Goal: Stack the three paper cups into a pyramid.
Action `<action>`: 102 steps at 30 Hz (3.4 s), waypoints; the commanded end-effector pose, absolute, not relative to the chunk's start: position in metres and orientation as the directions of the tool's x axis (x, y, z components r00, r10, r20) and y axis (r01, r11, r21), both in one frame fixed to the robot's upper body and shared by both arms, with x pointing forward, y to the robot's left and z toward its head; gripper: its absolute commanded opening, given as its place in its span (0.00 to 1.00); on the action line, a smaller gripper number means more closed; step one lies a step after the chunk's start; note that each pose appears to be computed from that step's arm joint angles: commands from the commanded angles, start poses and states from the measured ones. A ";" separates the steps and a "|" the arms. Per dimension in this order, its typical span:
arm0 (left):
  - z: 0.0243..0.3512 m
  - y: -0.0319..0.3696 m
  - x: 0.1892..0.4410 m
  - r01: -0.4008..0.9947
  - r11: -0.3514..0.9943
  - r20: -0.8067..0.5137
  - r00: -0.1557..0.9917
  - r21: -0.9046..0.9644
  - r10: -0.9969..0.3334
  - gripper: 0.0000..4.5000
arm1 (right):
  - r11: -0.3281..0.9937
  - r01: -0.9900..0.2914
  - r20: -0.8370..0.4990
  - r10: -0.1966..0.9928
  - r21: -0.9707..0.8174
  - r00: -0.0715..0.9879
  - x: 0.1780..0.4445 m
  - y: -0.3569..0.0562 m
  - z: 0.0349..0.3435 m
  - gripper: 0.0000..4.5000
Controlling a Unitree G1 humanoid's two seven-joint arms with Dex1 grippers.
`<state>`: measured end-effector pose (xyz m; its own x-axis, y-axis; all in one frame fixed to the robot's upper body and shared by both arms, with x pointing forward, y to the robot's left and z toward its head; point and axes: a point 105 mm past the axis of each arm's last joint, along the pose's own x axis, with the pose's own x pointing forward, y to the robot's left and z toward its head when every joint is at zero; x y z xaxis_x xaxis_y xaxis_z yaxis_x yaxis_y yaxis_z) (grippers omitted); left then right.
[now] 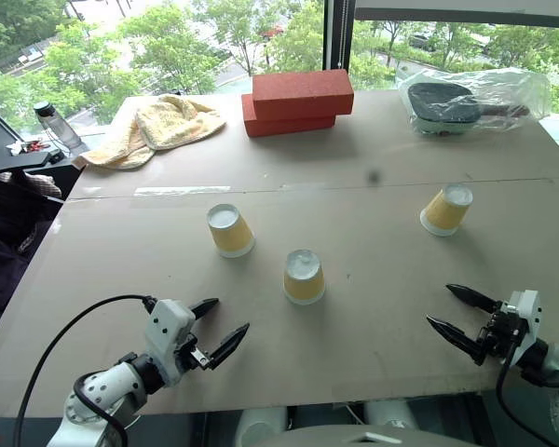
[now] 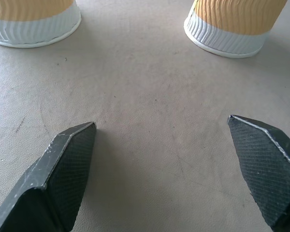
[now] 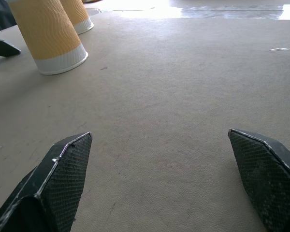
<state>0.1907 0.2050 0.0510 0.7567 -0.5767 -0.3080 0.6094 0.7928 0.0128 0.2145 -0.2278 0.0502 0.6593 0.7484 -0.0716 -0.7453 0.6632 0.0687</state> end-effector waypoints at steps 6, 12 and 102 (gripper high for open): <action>0.028 0.181 0.176 0.603 0.797 -0.250 0.769 -0.022 -0.588 1.00 | 0.676 -0.737 -0.092 0.732 -0.022 0.675 0.232 -0.251 0.065 0.99; 0.027 0.173 0.178 0.620 0.784 -0.229 0.761 -0.019 -0.607 1.00 | 0.671 -0.740 -0.105 0.733 -0.056 0.672 0.235 -0.262 0.075 0.99; 0.208 0.172 0.193 0.971 0.193 -0.148 0.214 0.143 -0.966 1.00 | 0.315 -0.932 0.082 0.949 -0.181 0.305 0.319 -0.055 0.149 0.97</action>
